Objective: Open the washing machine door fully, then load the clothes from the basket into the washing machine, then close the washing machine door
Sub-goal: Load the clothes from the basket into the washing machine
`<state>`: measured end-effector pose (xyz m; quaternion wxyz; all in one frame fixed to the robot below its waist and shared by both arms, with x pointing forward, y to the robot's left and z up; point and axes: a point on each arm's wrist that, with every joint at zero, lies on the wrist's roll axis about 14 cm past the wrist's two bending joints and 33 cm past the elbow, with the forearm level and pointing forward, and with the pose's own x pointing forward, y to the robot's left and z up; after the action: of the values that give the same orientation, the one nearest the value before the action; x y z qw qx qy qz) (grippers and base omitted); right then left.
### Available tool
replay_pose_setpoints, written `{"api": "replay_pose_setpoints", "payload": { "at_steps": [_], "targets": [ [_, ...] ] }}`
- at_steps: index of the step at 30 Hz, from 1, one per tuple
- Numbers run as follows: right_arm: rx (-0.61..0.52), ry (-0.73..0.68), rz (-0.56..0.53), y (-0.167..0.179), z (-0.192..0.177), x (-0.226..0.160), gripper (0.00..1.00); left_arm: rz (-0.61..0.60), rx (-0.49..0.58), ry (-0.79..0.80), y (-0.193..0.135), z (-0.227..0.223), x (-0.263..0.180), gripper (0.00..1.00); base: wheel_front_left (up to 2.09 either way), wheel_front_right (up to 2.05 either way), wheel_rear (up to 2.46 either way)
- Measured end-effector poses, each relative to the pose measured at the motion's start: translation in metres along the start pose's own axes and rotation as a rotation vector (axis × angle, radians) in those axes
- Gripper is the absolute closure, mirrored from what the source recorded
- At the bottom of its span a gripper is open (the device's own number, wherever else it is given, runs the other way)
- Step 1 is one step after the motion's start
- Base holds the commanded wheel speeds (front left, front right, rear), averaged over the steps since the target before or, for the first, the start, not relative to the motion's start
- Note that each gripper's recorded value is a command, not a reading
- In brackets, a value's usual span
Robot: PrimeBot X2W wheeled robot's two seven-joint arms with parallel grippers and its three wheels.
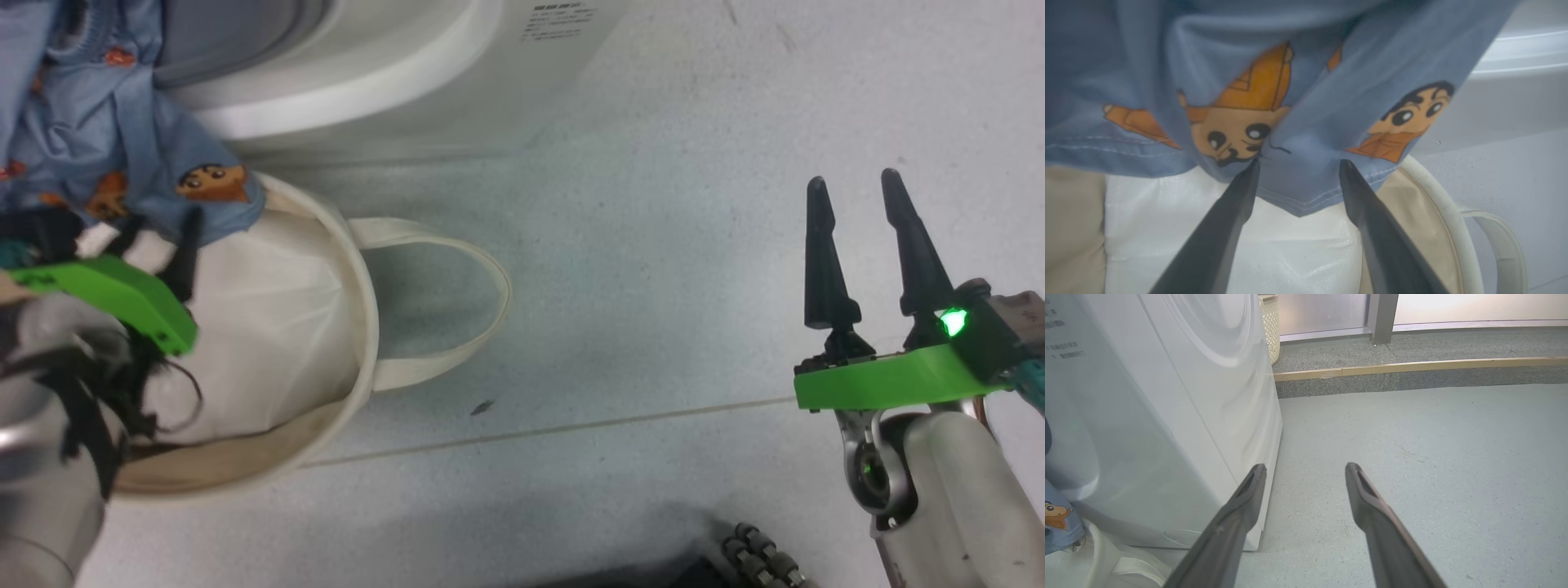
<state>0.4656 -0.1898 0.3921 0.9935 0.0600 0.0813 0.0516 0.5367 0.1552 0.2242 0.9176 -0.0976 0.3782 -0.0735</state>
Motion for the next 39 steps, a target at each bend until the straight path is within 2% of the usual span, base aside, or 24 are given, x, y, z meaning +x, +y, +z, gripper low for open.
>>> {"api": "replay_pose_setpoints", "payload": {
  "at_steps": [9,10,11,12,19,24,26,31,39],
  "targets": [
    [-0.016,0.039,-0.008,-0.005,-0.018,0.004,0.00,0.065,0.005,-0.071,0.026,0.023,0.019,0.00,0.00,0.00,0.00],
    [-0.018,0.040,-0.011,-0.006,-0.019,0.004,0.00,0.068,0.008,-0.075,0.028,0.024,0.020,0.28,0.00,0.00,0.00],
    [-0.020,0.041,-0.014,-0.007,-0.019,0.004,0.00,0.069,0.009,-0.080,0.028,0.026,0.020,0.93,0.00,0.00,0.00],
    [-0.022,0.040,-0.016,-0.008,-0.019,0.005,0.00,0.069,0.012,-0.089,0.029,0.028,0.021,1.00,0.00,0.00,0.00],
    [-0.009,0.035,-0.009,-0.003,-0.020,0.008,0.00,0.064,0.035,-0.117,0.029,0.039,0.018,1.00,0.00,0.00,0.00],
    [0.009,0.010,0.006,0.006,-0.012,0.011,0.00,0.005,0.063,-0.242,0.011,0.081,0.007,1.00,0.00,0.00,0.00],
    [0.021,-0.004,0.012,0.009,-0.006,0.011,0.00,-0.004,0.063,-0.287,0.008,0.090,-0.004,1.00,0.00,0.00,0.00],
    [0.047,-0.021,0.032,0.019,0.002,0.011,0.00,0.008,0.178,-0.389,0.005,0.112,-0.035,1.00,0.00,0.00,0.00],
    [0.071,-0.055,0.059,0.031,0.019,0.007,0.00,0.007,0.234,-0.587,-0.004,0.173,-0.076,1.00,0.00,0.00,0.00]
  ]
}}
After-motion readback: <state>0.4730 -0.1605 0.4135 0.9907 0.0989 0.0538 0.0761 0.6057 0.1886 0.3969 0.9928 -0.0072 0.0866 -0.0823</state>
